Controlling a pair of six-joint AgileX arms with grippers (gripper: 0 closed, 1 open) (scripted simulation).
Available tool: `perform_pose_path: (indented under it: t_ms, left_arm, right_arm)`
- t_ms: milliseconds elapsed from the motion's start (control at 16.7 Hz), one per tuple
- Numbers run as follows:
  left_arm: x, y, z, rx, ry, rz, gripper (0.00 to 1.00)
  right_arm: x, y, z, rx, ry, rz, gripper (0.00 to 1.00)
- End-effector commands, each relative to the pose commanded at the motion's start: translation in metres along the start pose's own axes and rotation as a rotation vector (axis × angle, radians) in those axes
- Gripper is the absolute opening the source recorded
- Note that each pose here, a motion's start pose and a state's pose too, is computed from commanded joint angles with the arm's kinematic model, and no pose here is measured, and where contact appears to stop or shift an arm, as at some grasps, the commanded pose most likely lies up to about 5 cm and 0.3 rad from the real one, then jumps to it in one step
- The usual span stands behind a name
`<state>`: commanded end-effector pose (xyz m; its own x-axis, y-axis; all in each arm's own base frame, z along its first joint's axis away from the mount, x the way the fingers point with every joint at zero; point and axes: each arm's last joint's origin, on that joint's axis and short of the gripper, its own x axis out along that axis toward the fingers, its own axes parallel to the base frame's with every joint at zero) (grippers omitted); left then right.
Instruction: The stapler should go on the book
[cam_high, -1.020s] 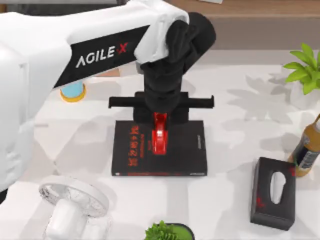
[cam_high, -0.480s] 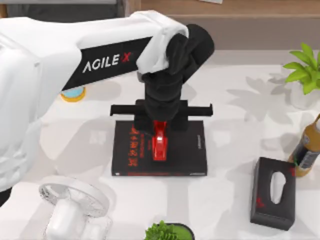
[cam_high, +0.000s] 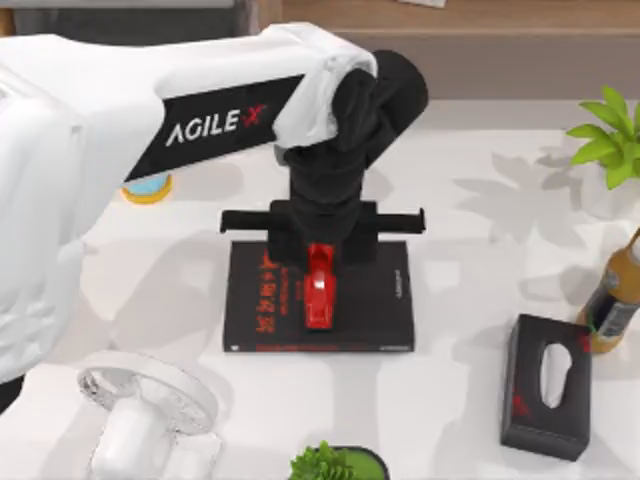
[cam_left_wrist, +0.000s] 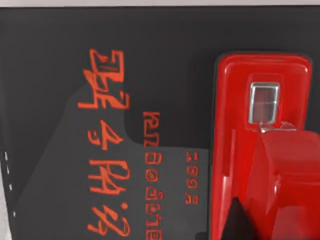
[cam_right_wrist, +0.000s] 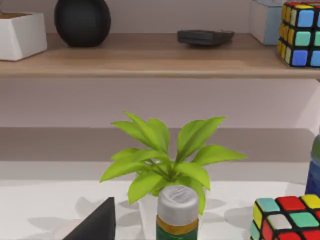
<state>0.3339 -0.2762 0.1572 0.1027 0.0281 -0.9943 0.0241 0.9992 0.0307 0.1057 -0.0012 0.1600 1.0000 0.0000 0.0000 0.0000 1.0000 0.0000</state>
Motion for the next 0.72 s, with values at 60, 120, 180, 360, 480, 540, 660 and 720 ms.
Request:
perform_pose_path:
  t_ms: [60,120,180,360,480,540,660,720]
  left_arm:
    - [0.0,0.0,0.0,0.0,0.0,0.0,0.53]
    - [0.0,0.0,0.0,0.0,0.0,0.0,0.6]
    - [0.0,0.0,0.0,0.0,0.0,0.0,0.68]
    - [0.0,0.0,0.0,0.0,0.0,0.0,0.9]
    - [0.0,0.0,0.0,0.0,0.0,0.0,1.0]
    - [0.0,0.0,0.0,0.0,0.0,0.0,1.0]
    - [0.0,0.0,0.0,0.0,0.0,0.0,1.0]
    - [0.0,0.0,0.0,0.0,0.0,0.0,1.0]
  right_arm:
    - [0.0,0.0,0.0,0.0,0.0,0.0,1.0]
    - [0.0,0.0,0.0,0.0,0.0,0.0,1.0]
    - [0.0,0.0,0.0,0.0,0.0,0.0,1.0]
    - [0.0,0.0,0.0,0.0,0.0,0.0,1.0]
    - [0.0,0.0,0.0,0.0,0.0,0.0,1.0]
    - [0.0,0.0,0.0,0.0,0.0,0.0,1.0]
    - [0.0,0.0,0.0,0.0,0.0,0.0,1.0]
    - [0.0,0.0,0.0,0.0,0.0,0.0,1.0]
